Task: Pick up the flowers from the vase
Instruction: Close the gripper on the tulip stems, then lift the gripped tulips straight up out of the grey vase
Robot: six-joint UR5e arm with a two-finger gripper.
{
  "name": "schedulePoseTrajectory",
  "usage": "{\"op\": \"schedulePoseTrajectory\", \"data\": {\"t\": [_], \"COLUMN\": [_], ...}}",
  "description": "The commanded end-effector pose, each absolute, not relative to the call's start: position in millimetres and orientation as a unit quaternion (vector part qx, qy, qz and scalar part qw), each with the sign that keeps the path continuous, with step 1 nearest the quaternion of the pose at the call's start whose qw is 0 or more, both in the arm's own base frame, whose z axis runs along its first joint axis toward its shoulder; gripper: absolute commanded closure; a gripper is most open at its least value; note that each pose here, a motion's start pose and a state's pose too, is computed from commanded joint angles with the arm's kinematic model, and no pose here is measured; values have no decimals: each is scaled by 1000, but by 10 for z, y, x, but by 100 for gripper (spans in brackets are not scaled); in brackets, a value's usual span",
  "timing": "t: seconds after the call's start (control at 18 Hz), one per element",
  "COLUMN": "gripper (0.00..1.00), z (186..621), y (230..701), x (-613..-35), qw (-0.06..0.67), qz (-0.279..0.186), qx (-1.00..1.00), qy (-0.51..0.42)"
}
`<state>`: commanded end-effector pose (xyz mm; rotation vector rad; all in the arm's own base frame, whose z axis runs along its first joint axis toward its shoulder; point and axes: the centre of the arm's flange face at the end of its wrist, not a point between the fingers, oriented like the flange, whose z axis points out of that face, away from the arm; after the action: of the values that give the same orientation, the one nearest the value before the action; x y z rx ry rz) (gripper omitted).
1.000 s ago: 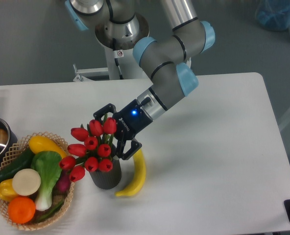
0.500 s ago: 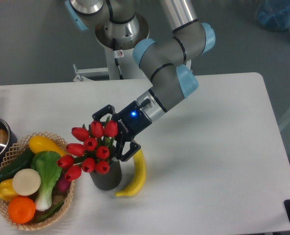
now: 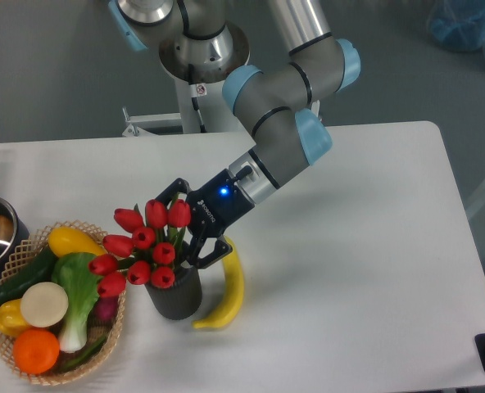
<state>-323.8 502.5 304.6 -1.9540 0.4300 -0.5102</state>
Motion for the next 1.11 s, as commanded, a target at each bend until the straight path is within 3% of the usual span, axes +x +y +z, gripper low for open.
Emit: {"op": "schedulePoseTrajectory", "data": {"t": [0.28, 1.11], "gripper": [52, 54], "z": [3062, 3165], "y": [5018, 4956], "x": [-3242, -3233], "qw": [511, 535], "qz": [-217, -227], "qx": [-815, -799], "qy": [169, 155]}}
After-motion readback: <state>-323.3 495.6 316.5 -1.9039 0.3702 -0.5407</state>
